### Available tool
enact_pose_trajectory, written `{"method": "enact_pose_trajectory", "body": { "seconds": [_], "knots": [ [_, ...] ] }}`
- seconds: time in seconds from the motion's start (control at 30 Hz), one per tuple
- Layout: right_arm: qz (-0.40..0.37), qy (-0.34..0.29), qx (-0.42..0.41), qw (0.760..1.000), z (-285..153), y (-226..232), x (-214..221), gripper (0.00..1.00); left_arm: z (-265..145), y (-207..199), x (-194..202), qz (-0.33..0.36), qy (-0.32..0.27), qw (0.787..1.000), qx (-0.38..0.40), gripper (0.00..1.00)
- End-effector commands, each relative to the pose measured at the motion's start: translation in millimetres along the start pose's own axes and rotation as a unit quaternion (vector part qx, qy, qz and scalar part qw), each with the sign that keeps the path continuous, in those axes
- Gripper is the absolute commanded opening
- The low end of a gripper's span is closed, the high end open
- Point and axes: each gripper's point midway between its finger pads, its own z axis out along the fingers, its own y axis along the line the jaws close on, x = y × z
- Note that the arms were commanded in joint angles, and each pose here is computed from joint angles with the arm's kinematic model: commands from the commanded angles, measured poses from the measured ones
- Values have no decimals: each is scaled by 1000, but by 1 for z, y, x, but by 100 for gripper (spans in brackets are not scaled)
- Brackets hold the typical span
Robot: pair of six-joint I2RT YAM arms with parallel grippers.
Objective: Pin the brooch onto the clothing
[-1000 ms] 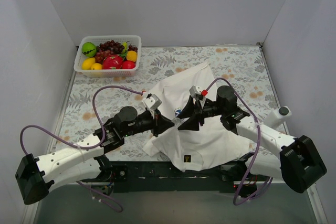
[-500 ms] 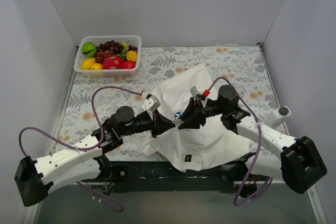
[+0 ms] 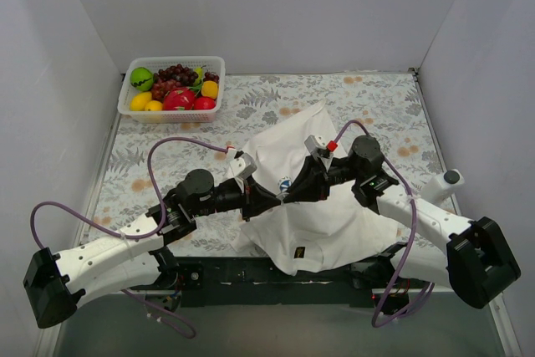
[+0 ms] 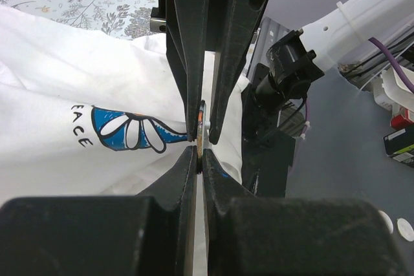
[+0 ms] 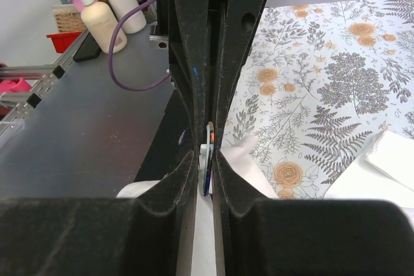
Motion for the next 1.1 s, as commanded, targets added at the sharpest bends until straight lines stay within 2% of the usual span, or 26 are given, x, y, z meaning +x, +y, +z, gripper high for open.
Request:
{"method": "enact_pose_trajectory", "body": {
  "seconds": [0.0, 0.17, 0.43, 0.5, 0.53, 0.57, 0.8, 1.07],
  "knots": [
    [-24, 0, -26, 999, 1, 7, -5, 19, -2, -11, -30, 18, -41, 999, 17, 0],
    [-15, 3, -28, 999, 1, 4, -2, 15, 1, -12, -32, 20, -39, 999, 21, 0],
    [-6, 9, -2, 1000, 2, -7, 2, 13, 11, -11, -39, 26, -29, 999, 23, 0],
    [4, 13, 9, 1000, 2, -11, 4, 11, 12, -11, -39, 28, -27, 999, 27, 0],
    [1, 12, 15, 1000, 2, -14, 3, 5, 13, -12, -39, 28, -26, 999, 30, 0],
    [10, 13, 33, 999, 1, -20, 4, 2, 13, -13, -40, 29, -26, 999, 32, 0],
    [22, 6, 125, 992, -4, -45, 1, 1, 5, -20, -46, 35, -39, 998, 39, 0],
    [42, -18, 246, 968, -21, -76, -1, 1, -11, -16, -42, 24, -61, 998, 18, 0]
  ]
}}
